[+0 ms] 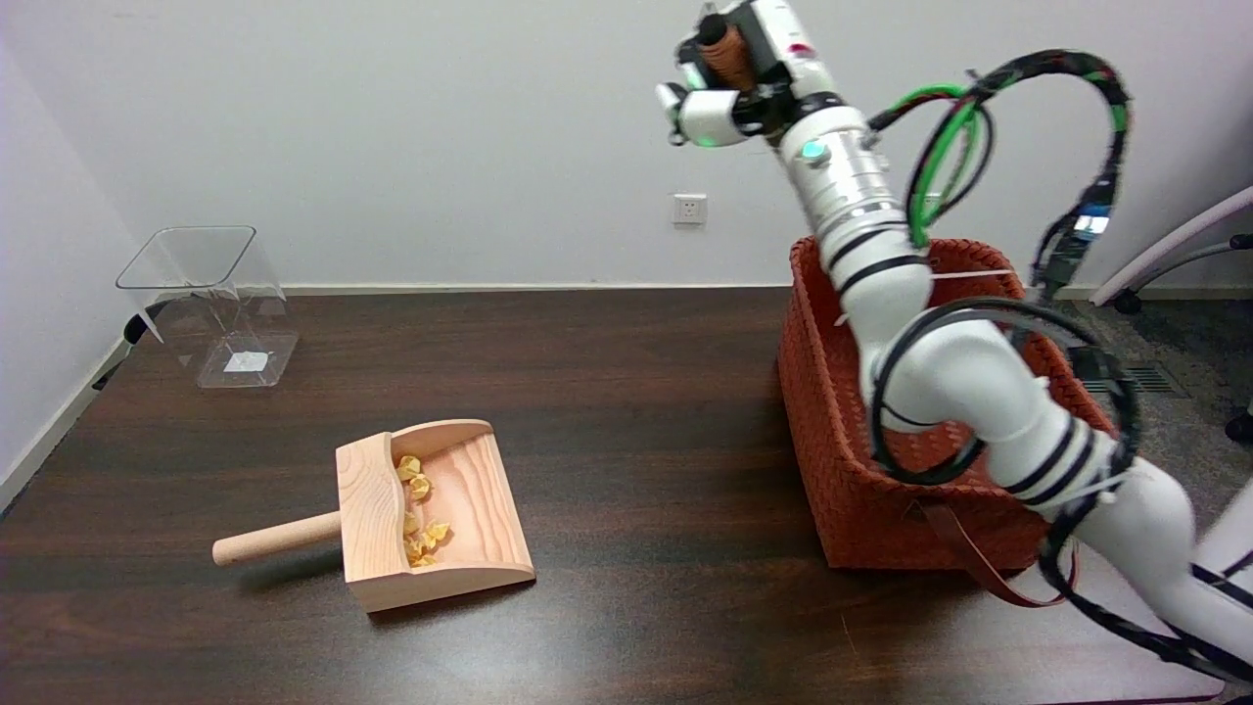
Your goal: Place the broom in the basket.
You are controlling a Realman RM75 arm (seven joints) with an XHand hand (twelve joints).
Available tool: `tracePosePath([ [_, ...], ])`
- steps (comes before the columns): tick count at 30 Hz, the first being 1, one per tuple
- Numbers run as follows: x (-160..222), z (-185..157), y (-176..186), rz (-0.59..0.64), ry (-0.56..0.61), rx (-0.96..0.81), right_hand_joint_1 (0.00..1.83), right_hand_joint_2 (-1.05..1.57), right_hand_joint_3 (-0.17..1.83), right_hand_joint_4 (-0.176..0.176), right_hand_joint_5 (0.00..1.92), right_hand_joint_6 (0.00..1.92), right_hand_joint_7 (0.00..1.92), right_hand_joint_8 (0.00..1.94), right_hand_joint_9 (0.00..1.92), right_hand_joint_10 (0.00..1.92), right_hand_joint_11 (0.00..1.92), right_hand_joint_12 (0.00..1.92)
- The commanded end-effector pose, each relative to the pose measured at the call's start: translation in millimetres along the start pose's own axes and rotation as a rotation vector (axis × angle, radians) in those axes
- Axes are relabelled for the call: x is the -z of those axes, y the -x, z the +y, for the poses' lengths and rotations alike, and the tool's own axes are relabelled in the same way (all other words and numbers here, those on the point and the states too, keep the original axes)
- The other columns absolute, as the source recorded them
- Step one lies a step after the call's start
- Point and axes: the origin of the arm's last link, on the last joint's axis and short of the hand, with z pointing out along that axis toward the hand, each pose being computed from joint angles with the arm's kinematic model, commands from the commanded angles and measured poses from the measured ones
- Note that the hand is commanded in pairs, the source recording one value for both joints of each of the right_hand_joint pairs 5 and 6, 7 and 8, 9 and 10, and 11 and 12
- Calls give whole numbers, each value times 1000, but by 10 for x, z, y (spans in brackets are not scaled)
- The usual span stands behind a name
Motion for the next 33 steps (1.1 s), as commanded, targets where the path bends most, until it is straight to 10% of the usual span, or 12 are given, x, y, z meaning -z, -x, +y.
tracePosePath([
  [1, 234, 443, -782, 120, 115, 70, 1435, 950, 664, 0, 1920, 1920, 1920, 1920, 1920, 1920, 1920, 1920],
  [33, 769, 1176, -177, 32, 374, -219, 1416, 998, 633, 0, 1920, 1920, 1920, 1920, 1920, 1920, 1920, 1920],
])
